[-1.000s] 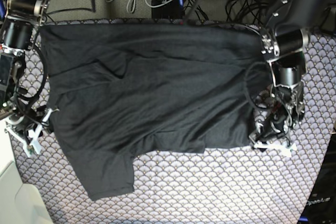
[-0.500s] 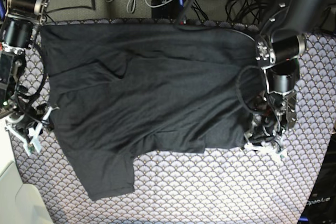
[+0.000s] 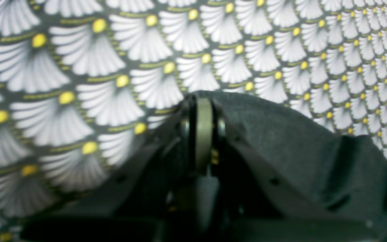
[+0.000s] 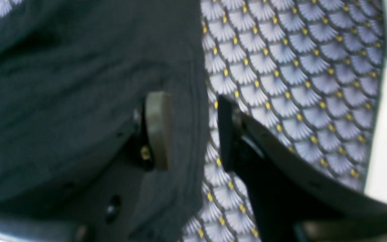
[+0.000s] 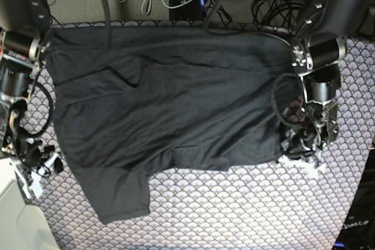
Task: Fold the T-shirt properly
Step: 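Move both grippers down to the shirt's hem corners and grasp them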
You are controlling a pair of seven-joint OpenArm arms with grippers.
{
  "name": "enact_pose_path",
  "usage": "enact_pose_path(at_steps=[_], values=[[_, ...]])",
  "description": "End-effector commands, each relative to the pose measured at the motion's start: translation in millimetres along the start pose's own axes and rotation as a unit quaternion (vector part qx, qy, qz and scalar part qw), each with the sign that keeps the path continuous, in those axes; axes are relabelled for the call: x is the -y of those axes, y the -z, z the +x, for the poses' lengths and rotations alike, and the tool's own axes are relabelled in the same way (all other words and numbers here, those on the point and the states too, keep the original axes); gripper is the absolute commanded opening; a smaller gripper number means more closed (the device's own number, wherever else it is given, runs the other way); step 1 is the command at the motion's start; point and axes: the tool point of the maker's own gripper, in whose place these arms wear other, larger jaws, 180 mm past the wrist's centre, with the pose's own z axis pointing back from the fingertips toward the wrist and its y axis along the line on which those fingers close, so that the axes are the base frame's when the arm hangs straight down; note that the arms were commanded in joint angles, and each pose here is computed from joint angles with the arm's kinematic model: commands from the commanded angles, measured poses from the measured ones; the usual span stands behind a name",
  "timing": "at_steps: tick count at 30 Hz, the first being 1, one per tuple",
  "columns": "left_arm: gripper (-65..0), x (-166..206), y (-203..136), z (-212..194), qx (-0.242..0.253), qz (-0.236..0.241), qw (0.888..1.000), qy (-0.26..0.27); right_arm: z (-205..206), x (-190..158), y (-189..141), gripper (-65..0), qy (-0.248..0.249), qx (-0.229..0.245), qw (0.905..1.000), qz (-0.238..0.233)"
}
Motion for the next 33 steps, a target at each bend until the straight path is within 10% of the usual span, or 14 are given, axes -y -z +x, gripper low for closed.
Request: enact_pose_path(at_steps=[1, 25, 33], values=[[-64.5, 6, -8, 32, 0.037, -0.002, 0.999, 0.010, 30, 10, -7, -41.2, 0.002, 0.039, 0.9992, -0.007], [-64.5, 8, -52, 121, 0.069, 0.000, 0.997, 0.032, -18, 18, 26, -37.3, 0.059, 0.048, 0.9971, -0.012], [-64.5, 21, -57, 137, 0.071, 0.018, 0.990, 0.118, -14, 19, 26, -37.3, 0.060, 0.062, 0.9962, -0.014]])
